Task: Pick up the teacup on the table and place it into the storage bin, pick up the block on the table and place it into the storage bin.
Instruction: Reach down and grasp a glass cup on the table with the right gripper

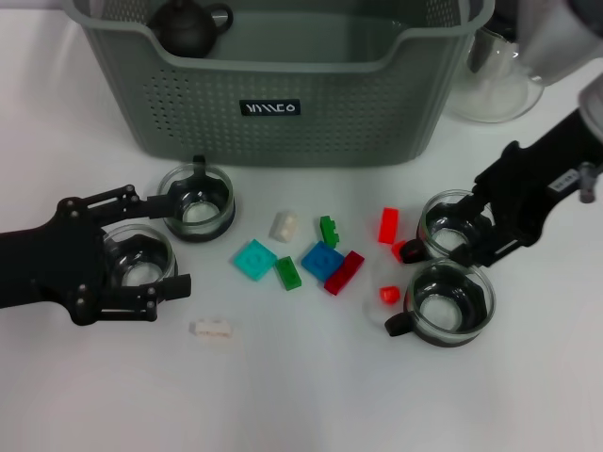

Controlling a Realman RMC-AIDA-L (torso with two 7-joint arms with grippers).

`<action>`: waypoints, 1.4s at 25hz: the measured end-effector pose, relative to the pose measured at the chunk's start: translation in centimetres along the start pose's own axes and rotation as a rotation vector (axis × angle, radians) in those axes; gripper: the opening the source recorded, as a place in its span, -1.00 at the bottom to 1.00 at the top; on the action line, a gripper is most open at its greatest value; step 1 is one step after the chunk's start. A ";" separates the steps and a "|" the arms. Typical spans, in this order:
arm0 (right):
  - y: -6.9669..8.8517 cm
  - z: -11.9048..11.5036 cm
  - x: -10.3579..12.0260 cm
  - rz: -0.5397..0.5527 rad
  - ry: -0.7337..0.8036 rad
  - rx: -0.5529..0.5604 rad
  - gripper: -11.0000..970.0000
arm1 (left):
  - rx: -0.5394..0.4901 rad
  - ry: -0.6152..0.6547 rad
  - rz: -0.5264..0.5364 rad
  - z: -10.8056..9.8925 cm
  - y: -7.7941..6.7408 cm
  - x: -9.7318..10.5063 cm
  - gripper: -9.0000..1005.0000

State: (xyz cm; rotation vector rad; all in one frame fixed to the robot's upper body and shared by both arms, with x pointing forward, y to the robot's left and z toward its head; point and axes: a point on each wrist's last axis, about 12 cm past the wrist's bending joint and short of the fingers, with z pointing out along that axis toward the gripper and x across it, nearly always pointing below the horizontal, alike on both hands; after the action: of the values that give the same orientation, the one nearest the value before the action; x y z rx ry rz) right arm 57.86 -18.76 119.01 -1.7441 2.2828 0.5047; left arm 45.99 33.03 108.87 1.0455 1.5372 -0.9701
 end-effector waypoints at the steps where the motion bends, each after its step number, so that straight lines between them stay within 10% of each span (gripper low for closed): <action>1: 0.0 0.2 -0.3 -0.002 0.009 0.015 0.69 | -0.001 0.000 -0.001 0.0 0.0 0.0 0.79; 8: 0.0 1.7 -1.1 0.037 0.048 0.068 0.23 | -0.008 0.002 0.004 0.0 0.0 0.1 0.79; 35: -0.5 3.1 0.3 0.119 0.000 0.071 0.22 | -0.019 0.011 0.029 0.2 0.3 0.1 0.79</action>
State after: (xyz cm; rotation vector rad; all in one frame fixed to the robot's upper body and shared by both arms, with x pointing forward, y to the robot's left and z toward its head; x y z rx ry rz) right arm 58.21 -17.88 116.05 -1.5828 2.3843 0.4394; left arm 46.33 32.99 108.73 1.0592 1.5335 -0.9294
